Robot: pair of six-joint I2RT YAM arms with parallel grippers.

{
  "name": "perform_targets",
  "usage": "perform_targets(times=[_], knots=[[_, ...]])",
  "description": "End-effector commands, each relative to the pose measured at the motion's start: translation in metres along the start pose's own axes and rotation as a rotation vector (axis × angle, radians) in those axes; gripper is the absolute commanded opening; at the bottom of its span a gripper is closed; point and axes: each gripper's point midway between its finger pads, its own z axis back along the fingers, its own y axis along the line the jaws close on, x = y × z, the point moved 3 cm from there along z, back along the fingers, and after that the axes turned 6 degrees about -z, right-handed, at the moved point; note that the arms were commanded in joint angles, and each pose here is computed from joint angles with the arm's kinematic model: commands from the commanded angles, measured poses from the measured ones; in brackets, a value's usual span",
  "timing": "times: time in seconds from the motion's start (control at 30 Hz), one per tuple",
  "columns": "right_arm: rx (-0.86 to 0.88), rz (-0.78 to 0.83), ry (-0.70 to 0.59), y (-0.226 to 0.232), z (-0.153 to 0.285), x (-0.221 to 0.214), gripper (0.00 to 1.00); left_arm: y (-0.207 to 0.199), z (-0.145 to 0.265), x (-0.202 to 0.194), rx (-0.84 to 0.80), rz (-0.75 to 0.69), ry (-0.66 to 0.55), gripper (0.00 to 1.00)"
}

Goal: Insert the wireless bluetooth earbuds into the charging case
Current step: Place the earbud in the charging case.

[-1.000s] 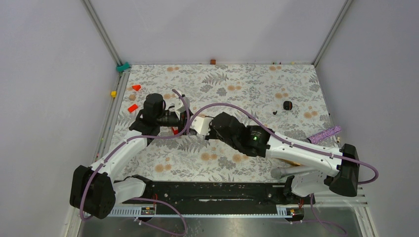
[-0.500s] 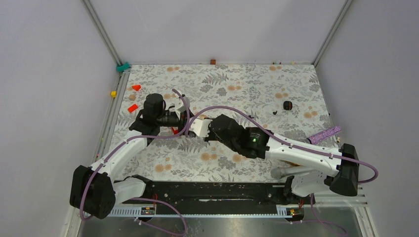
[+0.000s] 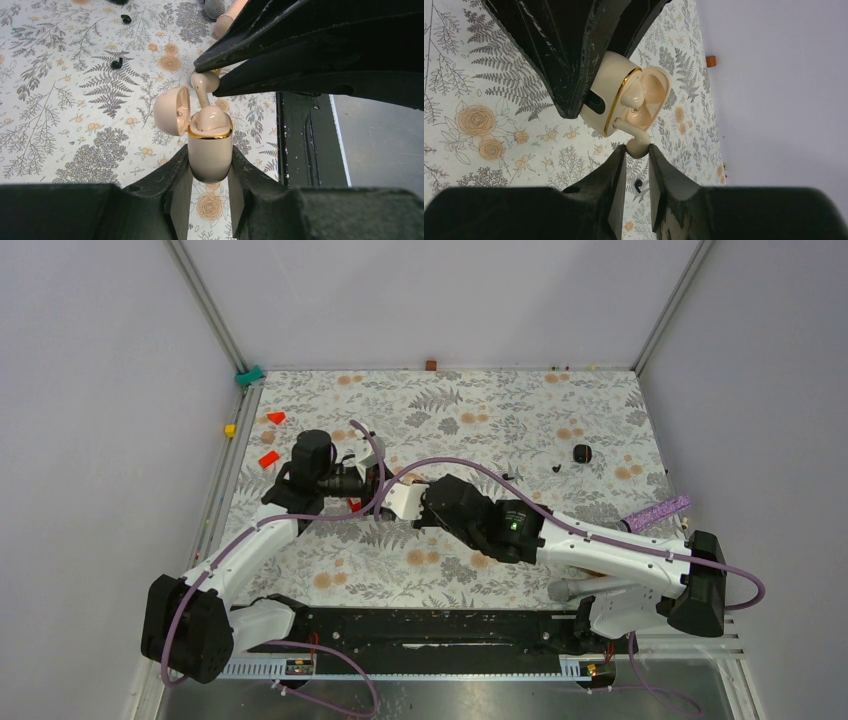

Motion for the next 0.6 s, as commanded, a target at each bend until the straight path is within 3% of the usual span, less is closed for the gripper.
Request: perform_targets(times=[0.0, 0.33, 0.57], knots=[[0.028, -0.003, -0.068, 0.008, 0.006, 0.015, 0.22, 0.010, -0.001, 0.012, 0.042, -0.058, -0.020, 0.00], [0.025, 0.000, -0.063, 0.007, 0.007, 0.013, 0.22, 0.013, 0.000, 0.012, 0.057, -0.059, -0.019, 0.00], [-0.083, 0.016, -0.035, -0.006, 0.001, 0.013, 0.22, 0.013, 0.000, 0.013, 0.062, -0.061, -0.021, 0.00]])
